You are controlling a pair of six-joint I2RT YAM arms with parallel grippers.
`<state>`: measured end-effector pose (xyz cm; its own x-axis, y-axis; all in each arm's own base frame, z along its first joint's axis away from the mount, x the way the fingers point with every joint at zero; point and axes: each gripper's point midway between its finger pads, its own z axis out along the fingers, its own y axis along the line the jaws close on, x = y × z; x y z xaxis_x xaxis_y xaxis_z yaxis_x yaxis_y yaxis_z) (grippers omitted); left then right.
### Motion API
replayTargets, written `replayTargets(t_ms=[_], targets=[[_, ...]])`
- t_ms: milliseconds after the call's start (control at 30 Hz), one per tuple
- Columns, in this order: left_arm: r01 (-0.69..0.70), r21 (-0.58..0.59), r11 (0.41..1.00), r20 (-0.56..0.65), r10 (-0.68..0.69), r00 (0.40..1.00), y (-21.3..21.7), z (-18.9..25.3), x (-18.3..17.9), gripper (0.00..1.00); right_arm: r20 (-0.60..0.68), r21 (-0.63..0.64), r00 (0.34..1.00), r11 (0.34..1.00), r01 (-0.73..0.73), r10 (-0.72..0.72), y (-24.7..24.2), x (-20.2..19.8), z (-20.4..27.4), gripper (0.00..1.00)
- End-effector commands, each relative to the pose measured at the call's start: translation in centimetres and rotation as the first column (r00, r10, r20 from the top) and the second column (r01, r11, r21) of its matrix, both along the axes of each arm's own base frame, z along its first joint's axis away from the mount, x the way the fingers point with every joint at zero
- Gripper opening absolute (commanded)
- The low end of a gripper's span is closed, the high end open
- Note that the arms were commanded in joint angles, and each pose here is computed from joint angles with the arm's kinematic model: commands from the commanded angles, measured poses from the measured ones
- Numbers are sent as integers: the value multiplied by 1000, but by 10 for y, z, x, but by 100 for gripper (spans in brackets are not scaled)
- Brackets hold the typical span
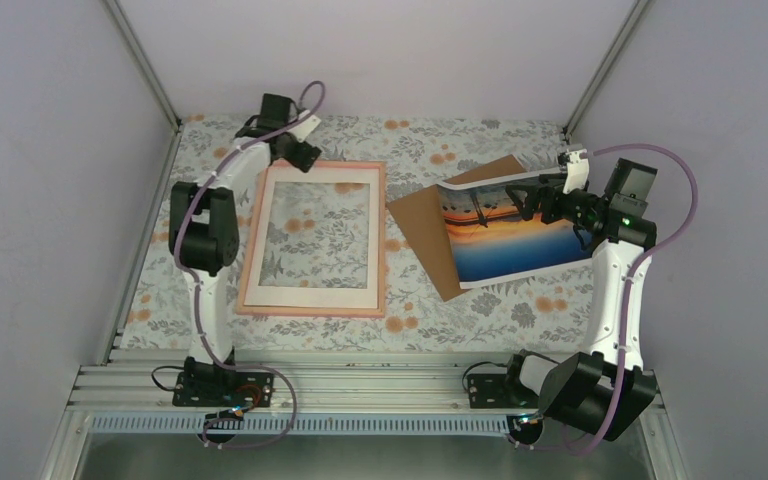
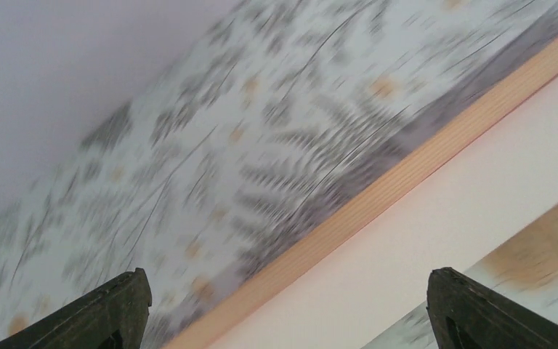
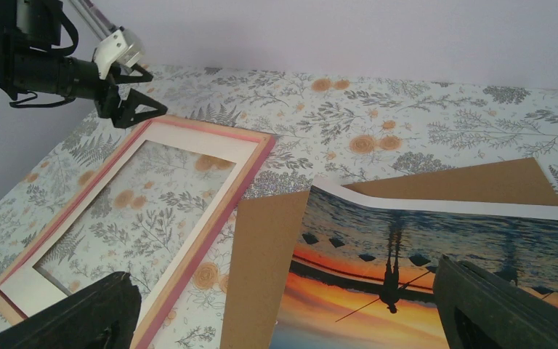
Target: Put the photo into the frame
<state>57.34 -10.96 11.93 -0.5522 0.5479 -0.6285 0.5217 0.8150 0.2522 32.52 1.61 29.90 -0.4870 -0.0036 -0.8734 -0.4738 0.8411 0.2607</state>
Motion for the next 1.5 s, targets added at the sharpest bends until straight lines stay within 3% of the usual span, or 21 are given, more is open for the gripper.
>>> replayTargets(t_ms=[0,167,333,533,767,867,1167,1467], targets=[[105,-52,993,34,-104,994,-52,11,4,95,13,-3,1000,1000,17,-17,-4,0,1,100],[180,-111,977,-34,-184,982,-84,2,-6,94,13,-9,1000,1000,23,-23,-4,-1,2,100],[360,-91,929,-63,-366,929,-78,7,-77,95,21,-12,1000,1000,19,-18,-3,-3,4,100],[555,-68,829,-157,-558,815,-11,11,-193,97,30,-5,1000,1000,2,-2,0,-6,6,100],[653,212,727,-323,-579,749,71,-37,-291,97,38,6,999,1000,-9,9,3,-9,5,100],[654,271,707,-329,-570,753,80,-46,-299,97,45,4,999,1000,-10,10,4,-11,6,100],[679,297,671,-387,-566,728,89,-70,-313,97,47,3,999,1000,-5,5,4,-12,8,100],[663,359,657,-412,-526,744,99,-91,-316,97,44,5,999,1000,-5,5,4,-10,7,100]])
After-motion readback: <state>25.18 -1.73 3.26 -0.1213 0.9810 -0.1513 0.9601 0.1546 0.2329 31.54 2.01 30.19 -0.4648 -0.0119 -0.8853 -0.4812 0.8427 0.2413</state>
